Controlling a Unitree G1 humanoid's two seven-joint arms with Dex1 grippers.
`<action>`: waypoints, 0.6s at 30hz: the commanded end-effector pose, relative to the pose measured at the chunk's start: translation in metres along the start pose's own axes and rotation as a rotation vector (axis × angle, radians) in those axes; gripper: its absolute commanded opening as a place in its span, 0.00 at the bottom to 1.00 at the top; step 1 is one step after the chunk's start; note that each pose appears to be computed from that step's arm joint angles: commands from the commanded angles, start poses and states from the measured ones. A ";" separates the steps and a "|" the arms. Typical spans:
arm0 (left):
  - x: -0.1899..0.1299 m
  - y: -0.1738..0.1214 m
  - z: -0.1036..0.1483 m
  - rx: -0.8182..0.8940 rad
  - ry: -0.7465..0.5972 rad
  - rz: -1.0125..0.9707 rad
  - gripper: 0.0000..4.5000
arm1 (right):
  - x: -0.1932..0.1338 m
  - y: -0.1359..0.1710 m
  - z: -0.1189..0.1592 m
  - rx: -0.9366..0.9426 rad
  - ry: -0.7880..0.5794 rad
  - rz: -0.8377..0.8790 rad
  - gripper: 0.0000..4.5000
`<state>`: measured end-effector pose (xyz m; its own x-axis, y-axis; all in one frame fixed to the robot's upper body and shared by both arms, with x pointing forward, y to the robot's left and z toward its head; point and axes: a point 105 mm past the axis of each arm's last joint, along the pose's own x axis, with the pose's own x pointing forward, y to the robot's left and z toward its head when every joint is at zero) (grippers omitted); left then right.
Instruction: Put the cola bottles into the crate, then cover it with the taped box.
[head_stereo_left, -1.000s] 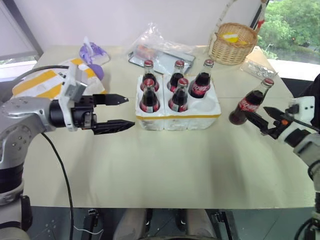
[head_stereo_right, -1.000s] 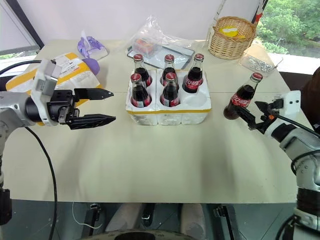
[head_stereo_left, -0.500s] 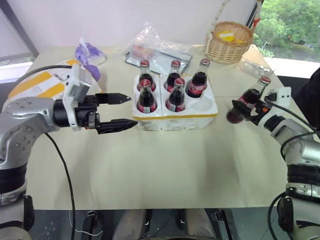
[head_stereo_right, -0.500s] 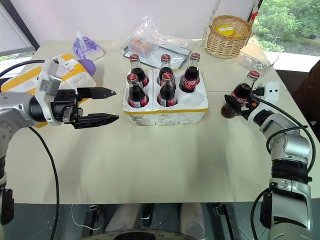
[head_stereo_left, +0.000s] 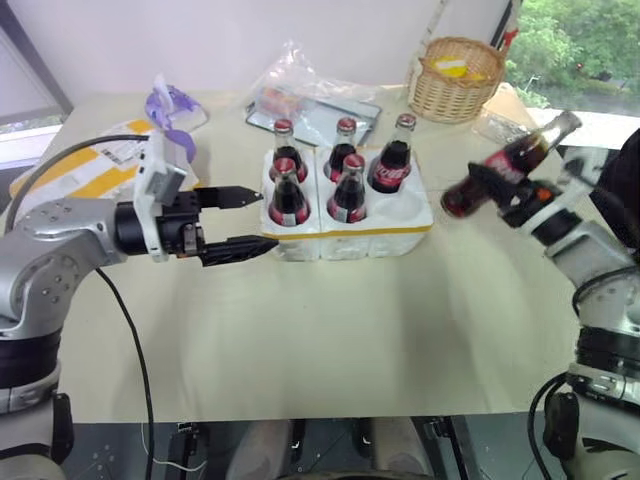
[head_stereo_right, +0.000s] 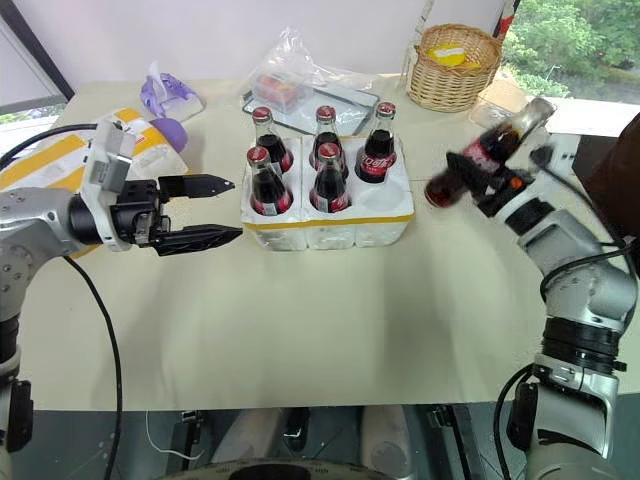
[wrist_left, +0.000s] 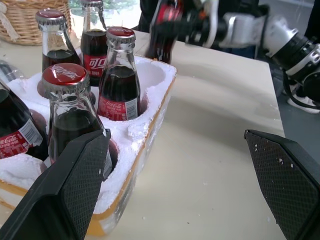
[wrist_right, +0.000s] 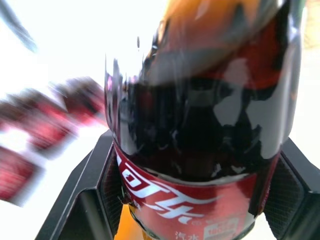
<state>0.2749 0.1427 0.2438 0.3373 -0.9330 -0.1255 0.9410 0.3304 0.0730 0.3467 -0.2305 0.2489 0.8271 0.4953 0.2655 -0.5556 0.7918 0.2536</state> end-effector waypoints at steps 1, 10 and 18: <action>-0.003 0.002 0.007 0.042 -0.026 0.026 1.00 | 0.009 0.043 0.026 0.016 -0.086 0.156 0.63; -0.002 0.005 0.009 0.062 -0.032 0.050 1.00 | 0.036 0.060 -0.016 -0.032 0.073 0.189 0.63; -0.005 0.007 0.009 0.065 -0.034 0.077 1.00 | 0.043 0.059 -0.077 -0.427 0.326 0.214 0.63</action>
<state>0.2825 0.1457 0.2437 0.3919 -0.9132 -0.1112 0.9190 0.3829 0.0942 0.3589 -0.1441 0.1964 0.7476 0.6615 -0.0585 -0.6640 0.7429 -0.0849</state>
